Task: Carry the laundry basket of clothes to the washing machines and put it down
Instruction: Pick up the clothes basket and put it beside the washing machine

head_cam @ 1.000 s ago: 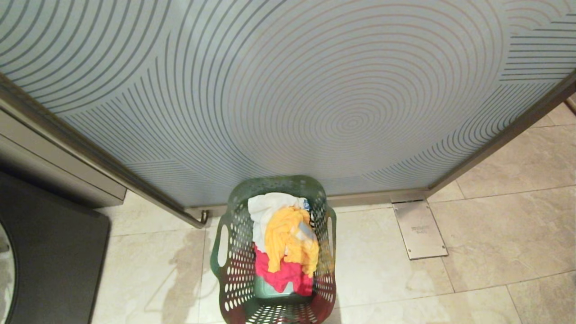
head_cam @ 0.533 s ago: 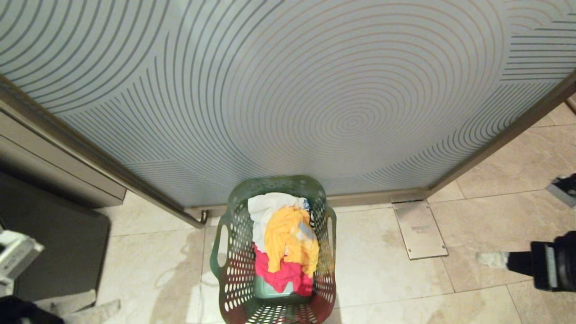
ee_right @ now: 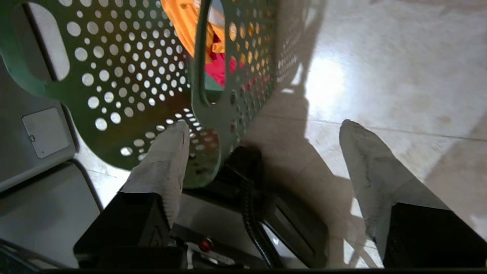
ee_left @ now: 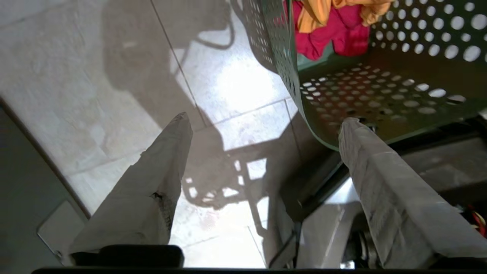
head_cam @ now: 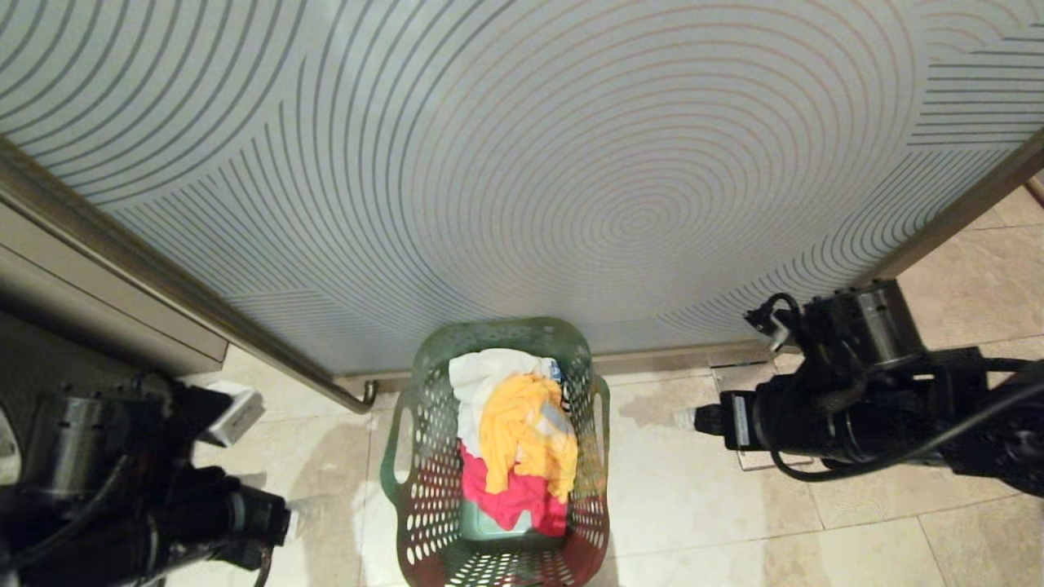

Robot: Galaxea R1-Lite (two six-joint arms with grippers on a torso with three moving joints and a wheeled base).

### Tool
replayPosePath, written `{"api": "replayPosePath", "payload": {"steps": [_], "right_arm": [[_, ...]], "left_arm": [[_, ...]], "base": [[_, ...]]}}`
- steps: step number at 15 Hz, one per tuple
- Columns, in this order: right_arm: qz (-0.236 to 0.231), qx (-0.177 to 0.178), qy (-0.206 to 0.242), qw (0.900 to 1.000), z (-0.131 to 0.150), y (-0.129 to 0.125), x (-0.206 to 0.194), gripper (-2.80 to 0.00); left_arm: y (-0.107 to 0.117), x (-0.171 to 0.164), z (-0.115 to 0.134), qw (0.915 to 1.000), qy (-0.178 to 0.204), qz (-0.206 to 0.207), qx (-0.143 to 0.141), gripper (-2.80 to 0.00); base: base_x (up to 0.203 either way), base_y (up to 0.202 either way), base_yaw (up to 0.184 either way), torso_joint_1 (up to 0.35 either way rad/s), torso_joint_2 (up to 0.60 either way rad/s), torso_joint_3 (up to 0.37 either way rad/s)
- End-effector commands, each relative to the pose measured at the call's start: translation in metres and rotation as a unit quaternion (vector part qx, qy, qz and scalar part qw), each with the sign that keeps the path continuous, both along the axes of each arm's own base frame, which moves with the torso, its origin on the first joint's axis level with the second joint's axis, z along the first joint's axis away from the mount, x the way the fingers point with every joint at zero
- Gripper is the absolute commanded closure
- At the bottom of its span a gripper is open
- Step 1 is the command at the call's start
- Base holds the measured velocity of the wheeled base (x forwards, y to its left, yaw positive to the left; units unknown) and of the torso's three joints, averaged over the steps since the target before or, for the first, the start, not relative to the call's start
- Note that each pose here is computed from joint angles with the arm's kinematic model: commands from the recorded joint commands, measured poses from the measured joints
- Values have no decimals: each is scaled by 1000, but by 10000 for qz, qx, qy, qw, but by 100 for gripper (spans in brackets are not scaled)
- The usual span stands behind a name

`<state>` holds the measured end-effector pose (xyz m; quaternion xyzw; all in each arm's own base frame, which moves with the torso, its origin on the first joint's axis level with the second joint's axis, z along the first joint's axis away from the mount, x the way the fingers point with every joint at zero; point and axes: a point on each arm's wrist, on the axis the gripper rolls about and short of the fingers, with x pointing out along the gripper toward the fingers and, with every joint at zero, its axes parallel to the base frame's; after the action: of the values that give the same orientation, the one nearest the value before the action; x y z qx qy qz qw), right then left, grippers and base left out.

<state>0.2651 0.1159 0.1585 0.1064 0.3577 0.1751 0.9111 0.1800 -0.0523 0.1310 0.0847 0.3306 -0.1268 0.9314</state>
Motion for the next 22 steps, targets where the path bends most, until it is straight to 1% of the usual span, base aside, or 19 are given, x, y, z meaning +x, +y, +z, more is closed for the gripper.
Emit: {"api": "replayPosePath", "payload": {"steps": [1,3,4,7,10,12,14,15,17,19,20,22], "right_arm": [[28,-92,303,9995,-22,14,23,-280],[-26,-96,493,9987,-37,20,36,-280],[-58,-41,518,9986,-40,24,44,-280],[53,217,433,9988,-36,34,65,-280],[103,298,309,9990,-34,43,82,-280],[208,371,287,9987,-36,51,91,-280],[370,440,302,9979,-34,61,89,-280],[488,558,327,9967,-31,66,88,-280],[685,840,402,9933,-27,76,88,-280],[762,862,469,9923,-32,82,90,-280],[768,888,484,9919,-34,85,92,-280],[759,928,558,9912,-38,89,94,-280]], "left_arm": [[-16,20,-20,9989,399,-147,216,-280],[-27,29,-29,9978,498,-181,389,-280],[-31,36,-32,9975,527,-177,445,-280],[-40,56,-38,9970,577,-151,489,-280],[-46,73,-42,9970,591,-133,484,-280],[-50,82,-49,9964,685,-116,480,-280],[-53,88,-54,9962,790,-121,359,-280],[-55,90,-59,9954,902,-196,249,-280],[-58,95,-61,9950,972,-214,84,-280],[-62,103,-65,9945,1024,-198,-41,-280],[-64,107,-66,9940,1049,-275,-162,-280],[-68,114,-69,9929,1091,-379,-271,-280]], "base": [[0,0,0,0,0,0],[0,0,0,0,0,0],[0,0,0,0,0,0],[0,0,0,0,0,0],[0,0,0,0,0,0],[0,0,0,0,0,0],[0,0,0,0,0,0],[0,0,0,0,0,0],[0,0,0,0,0,0],[0,0,0,0,0,0],[0,0,0,0,0,0],[0,0,0,0,0,0]]}}
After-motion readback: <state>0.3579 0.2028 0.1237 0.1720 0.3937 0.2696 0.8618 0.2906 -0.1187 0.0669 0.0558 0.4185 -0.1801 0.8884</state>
